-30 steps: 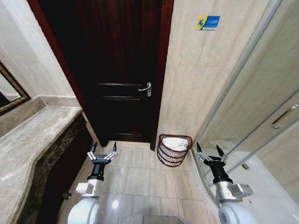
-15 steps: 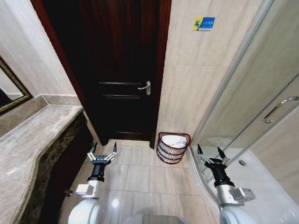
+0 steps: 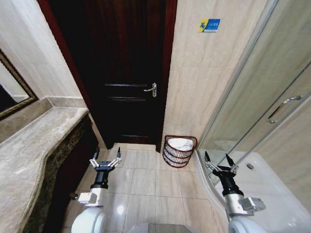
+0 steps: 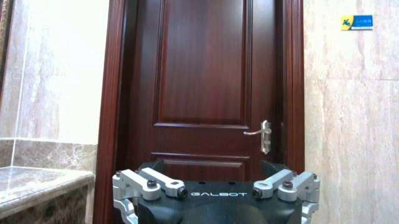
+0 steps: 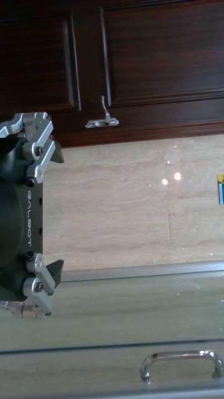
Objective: Discard the used towel into the hamper.
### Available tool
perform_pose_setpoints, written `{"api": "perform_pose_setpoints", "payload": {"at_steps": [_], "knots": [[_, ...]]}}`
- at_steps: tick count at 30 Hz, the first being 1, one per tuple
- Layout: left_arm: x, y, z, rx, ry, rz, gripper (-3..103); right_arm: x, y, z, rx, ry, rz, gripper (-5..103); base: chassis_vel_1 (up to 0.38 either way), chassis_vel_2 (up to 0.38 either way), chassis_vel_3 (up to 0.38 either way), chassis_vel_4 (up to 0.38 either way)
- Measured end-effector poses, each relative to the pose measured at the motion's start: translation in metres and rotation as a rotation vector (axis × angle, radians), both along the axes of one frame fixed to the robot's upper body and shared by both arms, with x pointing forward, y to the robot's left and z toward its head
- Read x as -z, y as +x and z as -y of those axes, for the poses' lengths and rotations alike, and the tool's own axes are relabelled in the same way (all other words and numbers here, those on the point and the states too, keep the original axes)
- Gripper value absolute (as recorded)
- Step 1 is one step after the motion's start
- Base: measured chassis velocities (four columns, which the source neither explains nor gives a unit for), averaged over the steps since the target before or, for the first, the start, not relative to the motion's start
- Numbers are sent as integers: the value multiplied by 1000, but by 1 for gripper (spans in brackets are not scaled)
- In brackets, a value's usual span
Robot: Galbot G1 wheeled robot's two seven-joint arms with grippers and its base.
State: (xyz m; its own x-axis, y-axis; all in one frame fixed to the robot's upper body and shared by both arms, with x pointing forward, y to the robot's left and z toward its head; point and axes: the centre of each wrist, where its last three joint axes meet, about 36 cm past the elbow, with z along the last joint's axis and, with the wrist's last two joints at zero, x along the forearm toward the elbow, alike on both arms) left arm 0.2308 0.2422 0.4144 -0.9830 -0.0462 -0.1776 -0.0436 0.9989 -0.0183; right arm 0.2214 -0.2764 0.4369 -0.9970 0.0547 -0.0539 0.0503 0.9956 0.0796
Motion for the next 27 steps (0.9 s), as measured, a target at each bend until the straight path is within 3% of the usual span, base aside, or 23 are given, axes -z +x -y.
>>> {"api": "perform_pose_setpoints", "payload": {"at_steps": [13, 27], "knots": [[-8, 3, 5, 13, 1, 9, 100, 6, 0, 1, -2, -5, -9, 100, 69, -60, -65, 56], [-11, 3, 3, 15, -1, -35, 100, 13, 5, -4, -13, -3, -17, 100, 76, -72, -76, 82]]}}
